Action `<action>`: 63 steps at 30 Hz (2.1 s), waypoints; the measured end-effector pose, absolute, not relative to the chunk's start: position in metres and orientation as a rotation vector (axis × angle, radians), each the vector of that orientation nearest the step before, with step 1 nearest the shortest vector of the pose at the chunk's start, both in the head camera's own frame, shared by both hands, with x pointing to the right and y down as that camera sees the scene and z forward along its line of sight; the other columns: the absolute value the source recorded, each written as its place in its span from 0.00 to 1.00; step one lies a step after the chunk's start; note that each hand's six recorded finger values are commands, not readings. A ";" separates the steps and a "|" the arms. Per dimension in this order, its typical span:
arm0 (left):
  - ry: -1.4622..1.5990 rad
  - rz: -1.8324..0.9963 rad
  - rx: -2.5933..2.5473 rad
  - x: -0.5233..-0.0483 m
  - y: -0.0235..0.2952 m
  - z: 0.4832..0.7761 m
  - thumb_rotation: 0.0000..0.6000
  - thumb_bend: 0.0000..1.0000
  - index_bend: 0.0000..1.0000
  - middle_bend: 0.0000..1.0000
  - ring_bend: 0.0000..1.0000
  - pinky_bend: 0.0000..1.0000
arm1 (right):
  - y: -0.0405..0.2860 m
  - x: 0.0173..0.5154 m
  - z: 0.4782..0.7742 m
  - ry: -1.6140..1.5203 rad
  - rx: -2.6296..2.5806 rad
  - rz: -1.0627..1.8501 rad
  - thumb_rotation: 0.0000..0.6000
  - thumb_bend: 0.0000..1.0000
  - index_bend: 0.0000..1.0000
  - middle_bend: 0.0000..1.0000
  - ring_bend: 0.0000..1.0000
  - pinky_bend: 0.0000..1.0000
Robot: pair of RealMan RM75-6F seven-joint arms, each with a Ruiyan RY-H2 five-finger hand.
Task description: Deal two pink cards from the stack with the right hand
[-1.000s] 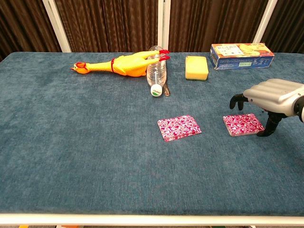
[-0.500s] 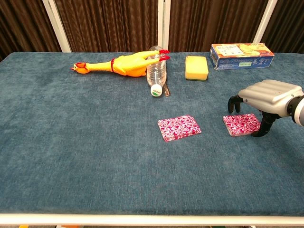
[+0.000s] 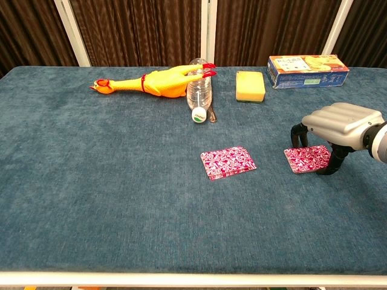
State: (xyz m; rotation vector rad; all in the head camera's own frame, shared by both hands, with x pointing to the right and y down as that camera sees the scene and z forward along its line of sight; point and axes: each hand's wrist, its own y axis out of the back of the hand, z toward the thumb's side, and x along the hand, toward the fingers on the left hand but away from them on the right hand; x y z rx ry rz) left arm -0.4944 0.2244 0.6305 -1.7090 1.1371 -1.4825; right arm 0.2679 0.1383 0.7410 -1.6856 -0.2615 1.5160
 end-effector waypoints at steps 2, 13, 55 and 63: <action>1.137 -1.484 -1.709 -0.495 0.225 0.631 1.00 0.03 0.16 0.14 0.08 0.18 | 0.138 0.268 0.741 -0.267 -1.685 1.514 1.00 0.10 0.38 0.37 0.86 1.00; 1.140 -1.483 -1.709 -0.495 0.225 0.630 1.00 0.03 0.16 0.14 0.08 0.18 | 0.135 0.268 0.738 -0.284 -1.674 1.506 1.00 0.10 0.43 0.41 0.86 1.00; 1.150 -1.508 -1.703 -0.505 0.228 0.631 1.00 0.03 0.16 0.14 0.08 0.18 | 0.061 0.193 0.777 -0.263 -1.624 1.486 1.00 0.10 0.40 0.35 0.86 1.00; 1.151 -1.516 -1.705 -0.507 0.229 0.634 1.00 0.03 0.16 0.14 0.08 0.18 | 0.061 0.194 0.776 -0.253 -1.654 1.510 1.00 0.06 0.25 0.24 0.86 1.00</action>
